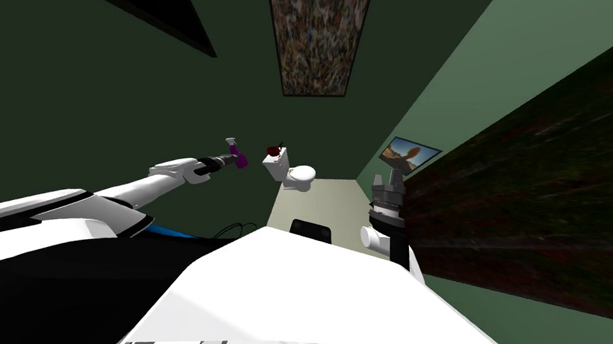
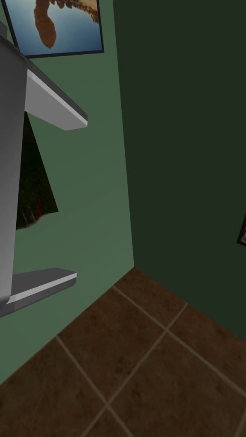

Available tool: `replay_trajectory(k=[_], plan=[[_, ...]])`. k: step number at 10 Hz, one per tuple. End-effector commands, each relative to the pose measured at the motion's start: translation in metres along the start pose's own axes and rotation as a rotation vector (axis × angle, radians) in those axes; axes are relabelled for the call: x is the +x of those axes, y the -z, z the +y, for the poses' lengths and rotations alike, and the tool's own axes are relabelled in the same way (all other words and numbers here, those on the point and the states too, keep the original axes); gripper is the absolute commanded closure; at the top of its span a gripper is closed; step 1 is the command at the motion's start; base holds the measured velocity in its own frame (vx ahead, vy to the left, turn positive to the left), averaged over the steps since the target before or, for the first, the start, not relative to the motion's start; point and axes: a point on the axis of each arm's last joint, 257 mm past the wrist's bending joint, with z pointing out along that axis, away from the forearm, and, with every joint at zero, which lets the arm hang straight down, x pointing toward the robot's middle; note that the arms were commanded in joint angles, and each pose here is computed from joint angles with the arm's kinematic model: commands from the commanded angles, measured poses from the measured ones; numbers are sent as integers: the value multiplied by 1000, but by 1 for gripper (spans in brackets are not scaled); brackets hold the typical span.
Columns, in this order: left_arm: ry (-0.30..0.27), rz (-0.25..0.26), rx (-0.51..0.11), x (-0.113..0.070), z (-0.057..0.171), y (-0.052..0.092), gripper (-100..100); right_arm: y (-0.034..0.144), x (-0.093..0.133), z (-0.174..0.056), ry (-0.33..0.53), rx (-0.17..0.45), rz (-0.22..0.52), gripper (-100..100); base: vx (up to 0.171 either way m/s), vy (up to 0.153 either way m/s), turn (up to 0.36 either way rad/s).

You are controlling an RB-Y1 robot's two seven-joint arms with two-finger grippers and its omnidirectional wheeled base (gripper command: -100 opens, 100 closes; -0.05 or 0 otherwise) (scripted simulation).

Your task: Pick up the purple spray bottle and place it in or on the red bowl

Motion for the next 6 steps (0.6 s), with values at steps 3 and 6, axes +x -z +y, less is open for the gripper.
replay_trajectory(k=[3, 6], plan=[[0, -12, 7, 0, 9, 2, 100, 0, 0, 0, 0, 0, 0, 0, 121, -151, 45], [10, -18, 8, 6, 22, 8, 100, 0, 0, 0, 0, 0, 0, 0, 236, -134, 46]])
